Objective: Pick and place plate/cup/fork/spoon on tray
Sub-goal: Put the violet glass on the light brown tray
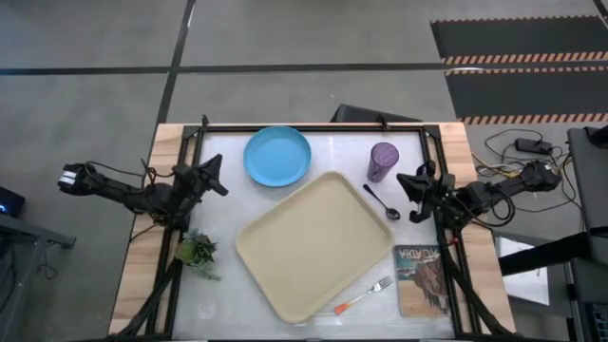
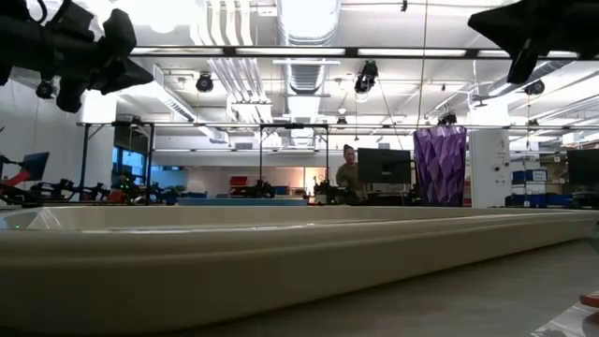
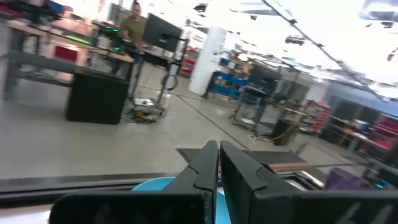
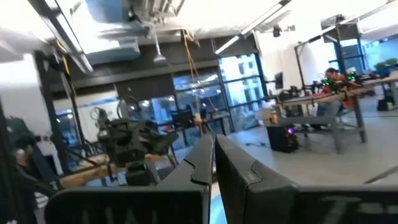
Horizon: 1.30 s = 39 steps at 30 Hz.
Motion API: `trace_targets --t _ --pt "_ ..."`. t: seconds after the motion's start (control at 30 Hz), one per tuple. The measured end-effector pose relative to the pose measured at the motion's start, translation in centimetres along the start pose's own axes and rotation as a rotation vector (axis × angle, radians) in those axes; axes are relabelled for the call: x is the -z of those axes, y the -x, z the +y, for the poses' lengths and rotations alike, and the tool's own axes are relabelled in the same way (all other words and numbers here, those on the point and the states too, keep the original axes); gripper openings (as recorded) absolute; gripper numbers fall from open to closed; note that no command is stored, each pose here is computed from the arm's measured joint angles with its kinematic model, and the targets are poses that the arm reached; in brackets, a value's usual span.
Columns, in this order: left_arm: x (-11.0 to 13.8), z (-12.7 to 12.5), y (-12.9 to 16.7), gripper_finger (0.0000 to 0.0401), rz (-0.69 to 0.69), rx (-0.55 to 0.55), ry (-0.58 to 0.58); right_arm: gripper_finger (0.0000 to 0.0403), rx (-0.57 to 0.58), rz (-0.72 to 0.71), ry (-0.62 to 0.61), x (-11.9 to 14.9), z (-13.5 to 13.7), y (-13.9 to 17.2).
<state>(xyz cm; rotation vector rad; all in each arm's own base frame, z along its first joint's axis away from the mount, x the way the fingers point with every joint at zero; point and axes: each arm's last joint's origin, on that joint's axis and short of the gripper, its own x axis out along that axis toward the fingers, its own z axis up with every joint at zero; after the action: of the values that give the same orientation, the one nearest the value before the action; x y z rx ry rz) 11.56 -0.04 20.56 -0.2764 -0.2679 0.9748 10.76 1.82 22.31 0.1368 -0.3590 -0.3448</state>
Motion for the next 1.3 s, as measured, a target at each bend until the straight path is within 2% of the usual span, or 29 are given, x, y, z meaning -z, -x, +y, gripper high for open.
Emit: trace_targets --t 0.17,0.33,0.53,0.67,0.87,1.2,1.3 --pt "0.3 0.1 0.0 0.0000 0.006 0.022 -0.010 0.0009 0.069 0.126 0.081 -1.7 1.1 -1.8" --pt "0.3 0.1 0.0 0.0000 0.006 0.023 -0.010 0.0009 0.229 0.313 0.159 -3.3 1.6 -3.0" --pt "0.1 0.1 0.1 0.0000 0.001 0.024 0.002 0.0009 0.383 0.469 0.075 -6.6 0.8 -3.1" --pt "0.2 0.1 0.1 0.0000 0.002 0.024 0.000 0.0009 0.461 0.520 0.051 -7.5 0.8 -3.8" --pt "0.0 0.1 0.1 0.0000 -0.003 0.025 0.012 0.0009 0.494 0.596 0.090 -6.5 1.8 -6.3" --pt "-0.4 0.3 0.1 0.0000 -0.014 0.026 0.034 0.0009 0.514 0.711 0.050 -4.5 2.3 -10.6" --pt "-0.5 0.4 0.2 0.0000 -0.016 0.026 0.042 0.0009 0.507 0.800 0.042 -3.5 2.2 -12.4"
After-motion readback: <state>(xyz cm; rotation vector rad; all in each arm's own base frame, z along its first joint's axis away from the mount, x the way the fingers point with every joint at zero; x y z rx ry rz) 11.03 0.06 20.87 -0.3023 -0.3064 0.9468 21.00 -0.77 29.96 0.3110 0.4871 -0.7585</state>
